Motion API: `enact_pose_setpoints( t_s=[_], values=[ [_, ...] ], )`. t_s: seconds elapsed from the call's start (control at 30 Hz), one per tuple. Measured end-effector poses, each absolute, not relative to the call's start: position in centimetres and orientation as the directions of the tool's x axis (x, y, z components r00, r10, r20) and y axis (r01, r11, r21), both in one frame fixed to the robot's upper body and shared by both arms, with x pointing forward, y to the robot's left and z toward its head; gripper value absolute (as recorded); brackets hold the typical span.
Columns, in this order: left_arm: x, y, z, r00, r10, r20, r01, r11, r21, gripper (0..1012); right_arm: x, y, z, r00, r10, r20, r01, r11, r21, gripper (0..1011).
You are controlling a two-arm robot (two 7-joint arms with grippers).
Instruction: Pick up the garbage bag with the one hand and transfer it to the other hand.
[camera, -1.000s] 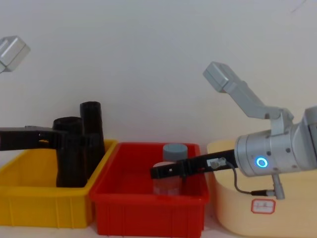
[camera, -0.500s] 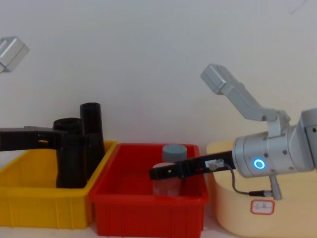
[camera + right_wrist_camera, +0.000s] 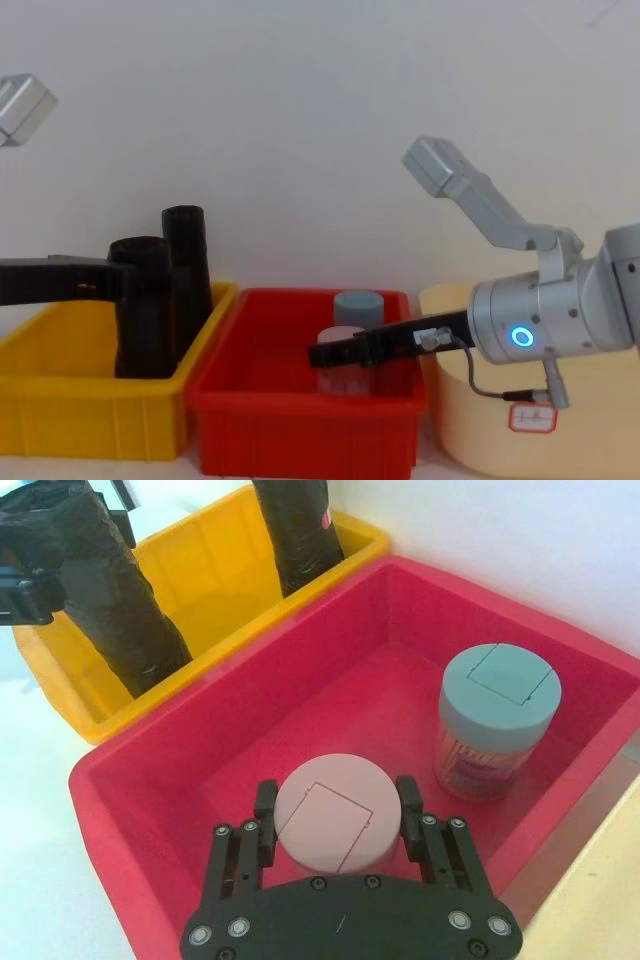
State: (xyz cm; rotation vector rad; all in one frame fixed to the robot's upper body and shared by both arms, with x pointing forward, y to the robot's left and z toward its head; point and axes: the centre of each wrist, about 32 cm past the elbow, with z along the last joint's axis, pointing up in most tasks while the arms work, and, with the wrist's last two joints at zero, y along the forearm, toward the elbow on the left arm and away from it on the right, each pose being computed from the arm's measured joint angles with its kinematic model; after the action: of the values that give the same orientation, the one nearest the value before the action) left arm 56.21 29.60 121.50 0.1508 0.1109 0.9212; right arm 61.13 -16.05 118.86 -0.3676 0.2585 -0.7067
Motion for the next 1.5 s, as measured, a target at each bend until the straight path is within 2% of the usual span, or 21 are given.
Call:
enact_pose_setpoints(
  t_s=[0.07,0.1,0.23,0.9,1.13,1.5],
  values=[
    [56.2,29.6,121.5,0.6,0.799,-0.031,-0.784,0.595,0.177,681,61.1,-16.1,118.8,0.733,-0.672,-0.107,0.582,0.701,-0.413,683],
    [56.2,29.6,121.5,0.6,0.799,-0.031,-0.784,0.595,0.177,624,61.1,-16.1,118.8,0.733,-0.672,-0.106,0.582,0.701,-0.412,683],
    [56.2,29.6,121.5,0.6,0.8,-0.032,-0.784,0.595,0.177,503,61.2,-16.1,118.8,0.733,-0.672,-0.106,0.582,0.701,-0.412,683],
    [56.1,29.5,121.8,0.605,0.796,-0.02,-0.783,0.599,0.167,379,61.0,-16.1,119.3,0.736,-0.669,-0.1,0.59,0.708,-0.389,683],
    [56.1,29.3,123.6,0.62,0.784,0.011,-0.779,0.615,0.119,375,60.5,-16.4,121.0,0.742,-0.665,-0.083,0.612,0.723,-0.322,683],
    [56.7,27.7,129.0,0.673,0.736,0.077,-0.737,0.675,-0.01,375,59.2,-17.7,125.1,0.728,-0.686,-0.018,0.672,0.718,-0.178,683]
  ],
)
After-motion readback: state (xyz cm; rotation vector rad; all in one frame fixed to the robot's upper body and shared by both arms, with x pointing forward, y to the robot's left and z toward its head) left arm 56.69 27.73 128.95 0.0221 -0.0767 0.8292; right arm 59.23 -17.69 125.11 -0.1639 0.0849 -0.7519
